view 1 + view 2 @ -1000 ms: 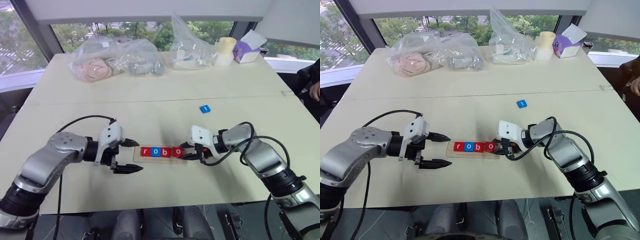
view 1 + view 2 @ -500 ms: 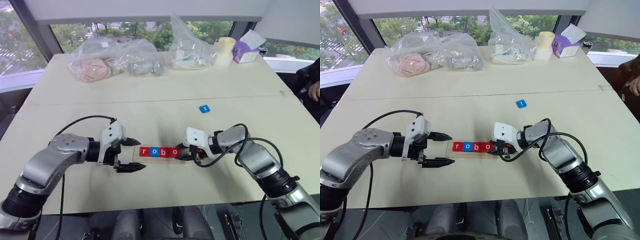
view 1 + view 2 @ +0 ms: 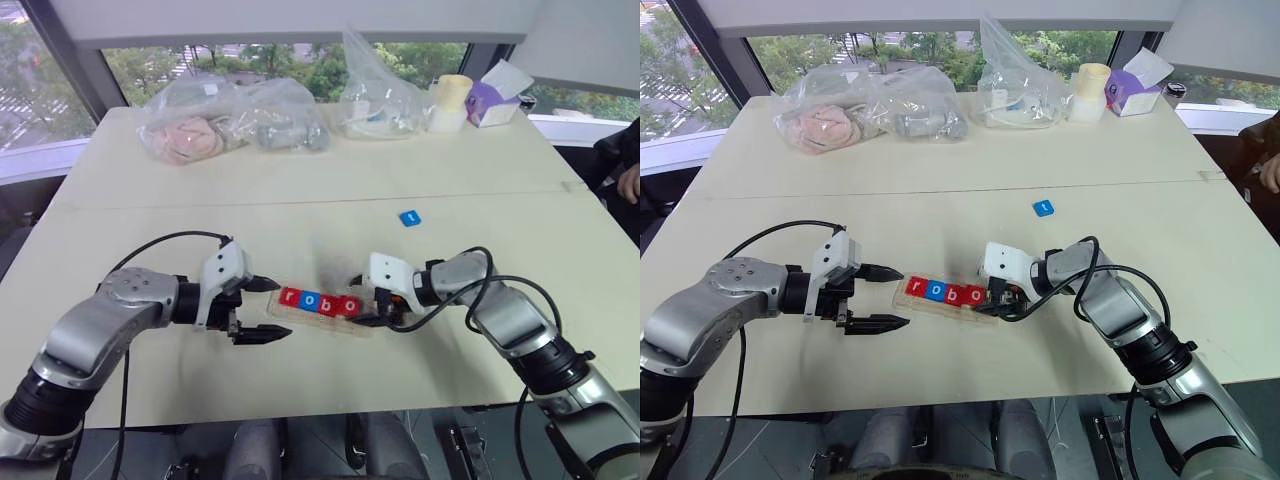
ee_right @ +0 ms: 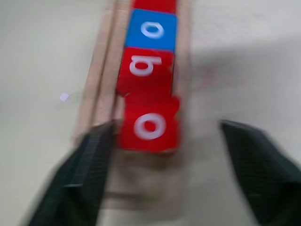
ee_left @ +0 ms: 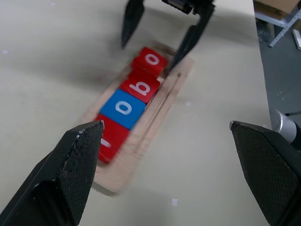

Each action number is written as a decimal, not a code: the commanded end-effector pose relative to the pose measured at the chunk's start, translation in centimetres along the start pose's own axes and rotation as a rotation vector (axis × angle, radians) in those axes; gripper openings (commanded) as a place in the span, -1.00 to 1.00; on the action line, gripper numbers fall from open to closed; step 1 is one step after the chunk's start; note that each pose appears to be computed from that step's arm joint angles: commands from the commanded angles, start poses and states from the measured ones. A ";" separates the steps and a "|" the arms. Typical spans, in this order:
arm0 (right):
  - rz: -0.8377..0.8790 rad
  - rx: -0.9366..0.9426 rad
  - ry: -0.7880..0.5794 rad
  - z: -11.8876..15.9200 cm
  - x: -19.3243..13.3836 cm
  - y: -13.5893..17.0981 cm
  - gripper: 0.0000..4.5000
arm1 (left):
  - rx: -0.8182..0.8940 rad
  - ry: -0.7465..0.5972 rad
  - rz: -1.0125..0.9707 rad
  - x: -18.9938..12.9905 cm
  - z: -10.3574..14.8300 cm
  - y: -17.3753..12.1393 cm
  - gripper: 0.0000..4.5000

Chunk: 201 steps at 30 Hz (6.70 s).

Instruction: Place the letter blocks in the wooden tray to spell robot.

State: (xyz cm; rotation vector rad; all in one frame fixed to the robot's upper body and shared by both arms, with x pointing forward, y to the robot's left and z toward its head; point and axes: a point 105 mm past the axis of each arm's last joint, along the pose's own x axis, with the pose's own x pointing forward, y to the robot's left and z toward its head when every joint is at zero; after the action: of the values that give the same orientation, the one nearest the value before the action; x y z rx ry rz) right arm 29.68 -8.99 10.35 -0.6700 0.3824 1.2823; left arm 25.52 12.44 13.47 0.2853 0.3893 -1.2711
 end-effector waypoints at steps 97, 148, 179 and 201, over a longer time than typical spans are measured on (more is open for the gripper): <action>-1.182 1.040 -0.020 -5.4 -7.5 1.0 0.99 | 0.150 -0.121 0.155 0.4 3.2 4.6 1.00; -0.184 0.239 -0.078 -0.7 -5.4 3.9 -0.49 | 0.222 0.047 -0.102 -1.5 2.0 0.5 1.00; -0.244 0.275 0.004 -0.3 -1.8 4.6 -0.49 | 0.187 0.034 -0.076 -0.8 1.5 0.5 1.00; -0.447 0.345 -0.240 2.7 -5.9 -0.7 0.98 | 0.176 0.030 -0.044 -0.9 1.3 1.2 1.00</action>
State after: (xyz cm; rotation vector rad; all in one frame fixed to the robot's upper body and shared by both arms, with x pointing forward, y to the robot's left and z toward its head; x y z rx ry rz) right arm 28.65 -11.20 15.67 -0.2812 0.2485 0.8328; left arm 26.46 13.09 14.08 0.4196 0.3582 -1.3520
